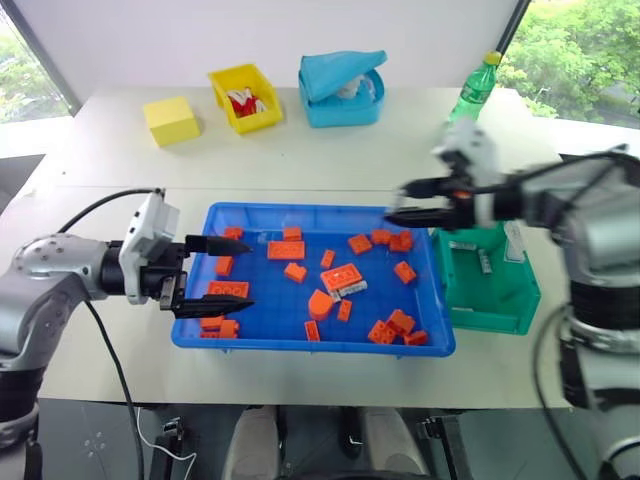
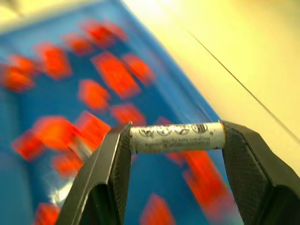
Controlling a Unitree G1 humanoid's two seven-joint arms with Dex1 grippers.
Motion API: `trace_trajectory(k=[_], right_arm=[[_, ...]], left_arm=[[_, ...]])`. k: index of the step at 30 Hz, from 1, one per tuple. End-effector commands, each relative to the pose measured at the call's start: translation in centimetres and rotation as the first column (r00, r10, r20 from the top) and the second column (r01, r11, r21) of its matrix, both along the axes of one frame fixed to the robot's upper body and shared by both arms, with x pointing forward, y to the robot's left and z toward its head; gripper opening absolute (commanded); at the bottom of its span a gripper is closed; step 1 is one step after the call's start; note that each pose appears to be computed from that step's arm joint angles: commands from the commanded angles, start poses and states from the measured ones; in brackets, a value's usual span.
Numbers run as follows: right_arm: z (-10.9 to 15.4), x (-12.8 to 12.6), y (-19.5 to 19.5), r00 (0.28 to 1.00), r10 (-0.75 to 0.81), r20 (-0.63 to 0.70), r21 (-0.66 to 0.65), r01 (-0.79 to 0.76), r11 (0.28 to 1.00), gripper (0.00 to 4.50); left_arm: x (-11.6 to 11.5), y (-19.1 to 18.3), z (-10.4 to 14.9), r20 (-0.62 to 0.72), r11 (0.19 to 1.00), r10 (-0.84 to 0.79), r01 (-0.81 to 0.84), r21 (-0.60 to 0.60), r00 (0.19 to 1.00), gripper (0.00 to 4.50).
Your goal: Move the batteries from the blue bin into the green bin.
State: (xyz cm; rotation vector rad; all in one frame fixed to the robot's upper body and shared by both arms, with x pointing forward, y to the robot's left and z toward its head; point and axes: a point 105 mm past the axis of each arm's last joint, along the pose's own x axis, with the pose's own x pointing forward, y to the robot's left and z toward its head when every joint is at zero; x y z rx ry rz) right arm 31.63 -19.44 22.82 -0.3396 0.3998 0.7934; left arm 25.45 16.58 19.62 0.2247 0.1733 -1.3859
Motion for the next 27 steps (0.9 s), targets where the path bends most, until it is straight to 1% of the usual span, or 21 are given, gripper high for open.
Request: trace_trajectory(k=[1,3,6,8,9,11,15,17,19,22,24,27], right_arm=[[0.7,-1.4,-2.4,0.996,-0.079,0.049,-0.017,0.08,0.997,2.21],[-0.3,-2.1,-3.7,0.992,-0.125,0.029,-0.04,0.127,0.991,2.21],[-1.6,-2.7,-4.6,0.989,-0.149,0.006,-0.062,0.149,0.987,2.21],[-2.2,-2.6,-5.0,0.987,-0.157,0.012,-0.082,0.158,0.984,3.3],[-2.2,-2.5,-5.0,0.988,-0.151,0.02,-0.095,0.152,0.984,3.5],[-2.1,-2.3,-4.8,0.991,-0.126,0.039,-0.116,0.13,0.985,4.47],[0.2,-1.7,-0.9,0.99,0.089,0.107,-0.123,-0.076,0.99,4.47],[0.8,-1.5,1.3,0.974,0.196,0.11,-0.123,-0.182,0.976,4.47],[1.0,-1.4,3.7,0.945,0.311,0.1,-0.12,-0.299,0.947,4.47],[-0.2,-1.6,6.9,0.869,0.492,0.06,-0.151,-0.479,0.865,4.47],[-1.4,-1.2,8.4,0.822,0.568,0.027,-0.177,-0.556,0.813,4.47],[-3.9,0.0,10.3,0.763,0.645,-0.032,-0.231,-0.634,0.738,4.47]], left_arm=[[0.3,-0.2,0.4,0.03,0.999,-0.036,0.036,0.009,0.999,4.5],[0.5,-0.2,0.4,0.034,0.999,-0.047,0.047,0.012,0.998,4.5],[0.7,-0.3,0.6,0.041,0.998,-0.058,0.057,0.011,0.998,4.5],[0.8,-0.5,0.7,0.045,0.998,-0.063,0.062,0.01,0.997,4.5],[0.8,-0.5,0.7,0.049,0.998,-0.065,0.064,0.01,0.997,4.5],[0.8,-0.6,0.7,0.054,0.998,-0.067,0.066,0.011,0.996,4.5],[0.8,-0.6,0.8,0.063,0.998,-0.059,0.058,0.009,0.996,4.5],[0.8,-0.6,0.8,0.067,0.999,-0.051,0.051,0.01,0.996,4.5],[0.7,-0.5,0.9,0.069,0.999,-0.044,0.044,0.009,0.997,4.5],[0.6,-0.4,1.0,0.074,0.999,-0.031,0.03,0.011,0.997,4.5],[0.5,-0.4,1.0,0.077,1.0,-0.024,0.023,0.012,0.997,4.5],[0.2,-0.4,1.2,0.084,1.0,-0.01,0.009,0.011,0.996,4.5]])
